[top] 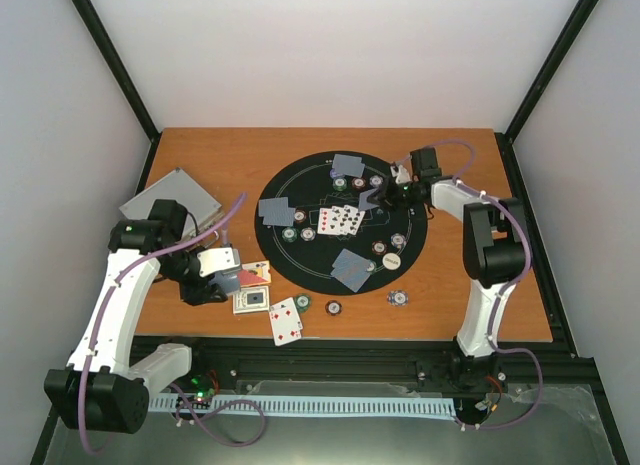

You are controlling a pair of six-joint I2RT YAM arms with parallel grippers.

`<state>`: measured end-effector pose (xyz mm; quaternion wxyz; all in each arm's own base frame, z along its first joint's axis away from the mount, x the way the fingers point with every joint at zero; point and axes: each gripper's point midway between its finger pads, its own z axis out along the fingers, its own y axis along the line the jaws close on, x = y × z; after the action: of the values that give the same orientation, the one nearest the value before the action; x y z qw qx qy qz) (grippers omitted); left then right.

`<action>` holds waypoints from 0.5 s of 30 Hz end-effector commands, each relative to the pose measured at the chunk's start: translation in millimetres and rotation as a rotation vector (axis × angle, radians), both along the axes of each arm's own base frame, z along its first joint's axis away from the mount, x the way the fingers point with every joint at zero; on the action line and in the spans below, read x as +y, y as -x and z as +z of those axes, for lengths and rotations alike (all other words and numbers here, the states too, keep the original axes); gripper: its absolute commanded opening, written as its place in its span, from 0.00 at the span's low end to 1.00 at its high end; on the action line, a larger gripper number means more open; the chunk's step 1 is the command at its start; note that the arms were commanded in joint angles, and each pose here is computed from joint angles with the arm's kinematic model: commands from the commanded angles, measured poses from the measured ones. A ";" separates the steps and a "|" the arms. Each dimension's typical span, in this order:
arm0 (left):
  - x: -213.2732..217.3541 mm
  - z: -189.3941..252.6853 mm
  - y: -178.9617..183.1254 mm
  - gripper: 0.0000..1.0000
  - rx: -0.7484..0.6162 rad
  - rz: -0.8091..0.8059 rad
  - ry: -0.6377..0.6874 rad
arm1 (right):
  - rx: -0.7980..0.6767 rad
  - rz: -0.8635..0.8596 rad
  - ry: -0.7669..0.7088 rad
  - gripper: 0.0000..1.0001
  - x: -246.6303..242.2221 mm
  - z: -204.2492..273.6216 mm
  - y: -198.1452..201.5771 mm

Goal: Distribute texas hold em gaming equipment

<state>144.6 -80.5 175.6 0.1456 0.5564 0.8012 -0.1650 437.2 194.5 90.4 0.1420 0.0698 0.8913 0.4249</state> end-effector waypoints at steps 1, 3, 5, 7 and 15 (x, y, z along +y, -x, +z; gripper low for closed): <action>-2.0 -0.4 -1.2 0.01 0.009 0.008 0.012 | 0.027 0.023 0.097 0.04 -5.7 -21.0 -8.1; -2.5 -0.4 -2.0 0.01 0.014 0.009 0.014 | 0.035 0.020 0.114 0.05 -7.5 -29.3 -13.1; -2.6 0.1 -2.1 0.01 0.014 0.010 0.015 | 0.044 0.017 0.131 0.05 -9.4 -36.0 -16.9; -2.5 0.1 -1.7 0.01 0.011 0.006 0.013 | 0.056 0.010 0.155 0.08 -12.9 -42.1 -19.8; -2.2 -1.0 0.2 0.01 0.010 0.006 0.013 | 0.085 -0.023 0.282 0.43 -33.3 -53.4 -15.4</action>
<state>144.3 -80.4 170.6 0.1366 0.5524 0.8045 -0.1704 452.4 178.2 37.3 0.1087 0.0733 0.9316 0.3391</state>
